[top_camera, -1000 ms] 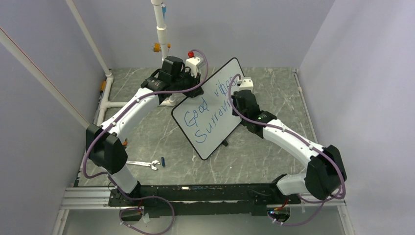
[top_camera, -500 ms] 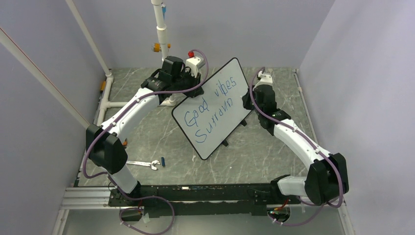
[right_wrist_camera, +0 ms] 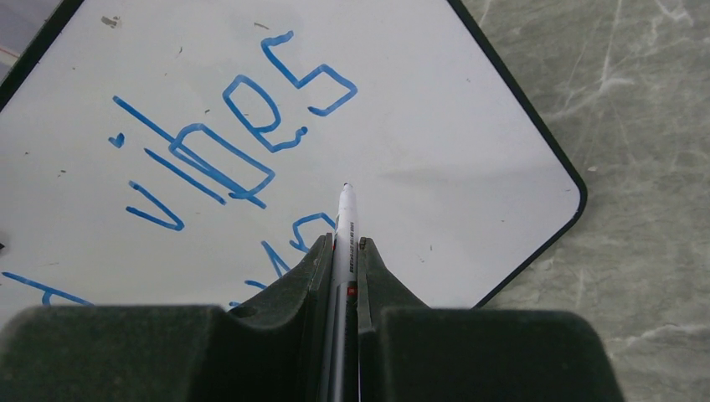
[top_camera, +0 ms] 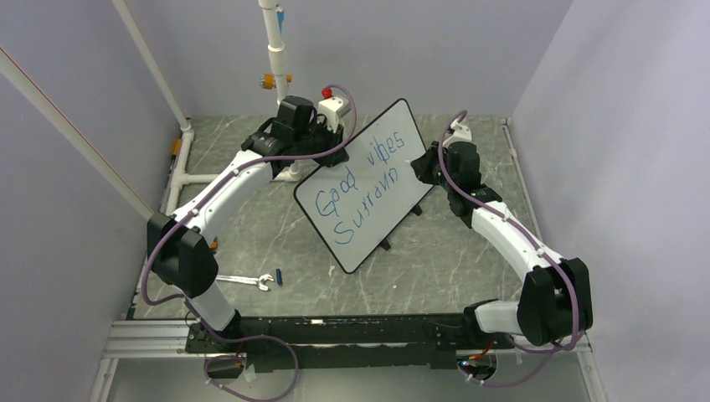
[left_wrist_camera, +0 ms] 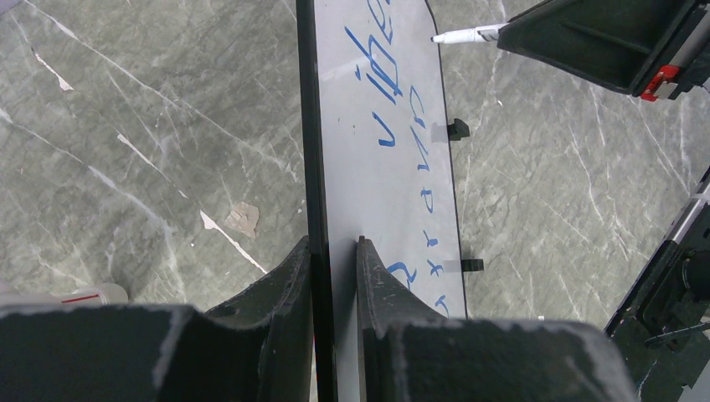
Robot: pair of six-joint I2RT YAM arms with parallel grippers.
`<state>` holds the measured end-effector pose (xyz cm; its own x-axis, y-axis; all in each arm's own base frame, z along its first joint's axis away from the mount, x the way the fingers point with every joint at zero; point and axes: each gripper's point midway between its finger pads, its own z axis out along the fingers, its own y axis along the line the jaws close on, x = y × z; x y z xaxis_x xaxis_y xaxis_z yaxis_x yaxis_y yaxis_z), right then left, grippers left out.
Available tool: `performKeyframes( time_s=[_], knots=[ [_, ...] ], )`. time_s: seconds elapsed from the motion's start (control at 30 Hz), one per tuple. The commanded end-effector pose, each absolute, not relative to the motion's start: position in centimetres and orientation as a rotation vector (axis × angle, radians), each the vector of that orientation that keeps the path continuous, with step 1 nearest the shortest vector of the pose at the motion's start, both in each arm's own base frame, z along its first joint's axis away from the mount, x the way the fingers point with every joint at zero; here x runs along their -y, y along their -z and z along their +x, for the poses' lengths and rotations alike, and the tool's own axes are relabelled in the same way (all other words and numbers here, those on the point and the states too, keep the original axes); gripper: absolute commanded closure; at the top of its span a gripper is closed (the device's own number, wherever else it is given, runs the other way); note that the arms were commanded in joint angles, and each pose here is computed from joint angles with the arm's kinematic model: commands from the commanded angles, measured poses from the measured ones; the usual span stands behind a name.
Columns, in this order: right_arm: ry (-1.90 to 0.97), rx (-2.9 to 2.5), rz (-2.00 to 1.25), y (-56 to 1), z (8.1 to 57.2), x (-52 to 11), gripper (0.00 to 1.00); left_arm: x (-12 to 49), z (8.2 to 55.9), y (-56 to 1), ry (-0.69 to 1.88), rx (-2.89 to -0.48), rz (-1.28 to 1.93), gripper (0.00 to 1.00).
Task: Write a sentence on the whiteboard
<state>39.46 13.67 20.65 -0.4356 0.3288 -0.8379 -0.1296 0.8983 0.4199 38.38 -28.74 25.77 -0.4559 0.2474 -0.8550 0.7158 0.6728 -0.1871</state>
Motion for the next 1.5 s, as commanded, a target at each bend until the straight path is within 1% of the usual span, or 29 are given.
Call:
performKeyframes(
  time_s=[0.0,0.33,0.8,1.47],
  knots=[
    [-0.581,-1.907,0.144,-21.9,40.4,-14.4,1.00,28.9,38.5,-27.9,0.639,-1.910,0.810,1.00],
    [-0.576,-1.932,0.154,-20.8,41.0,-14.4,1.00,28.8,38.5,-27.8,0.639,-1.914,0.809,1.00],
    [-0.600,-1.940,0.098,-20.8,41.2,-15.1,1.00,28.9,38.6,-27.5,0.638,-1.918,0.812,1.00],
    [-0.654,-1.963,0.073,-19.5,39.9,-15.8,1.00,28.9,38.6,-27.5,0.639,-1.921,0.813,1.00]
  ],
)
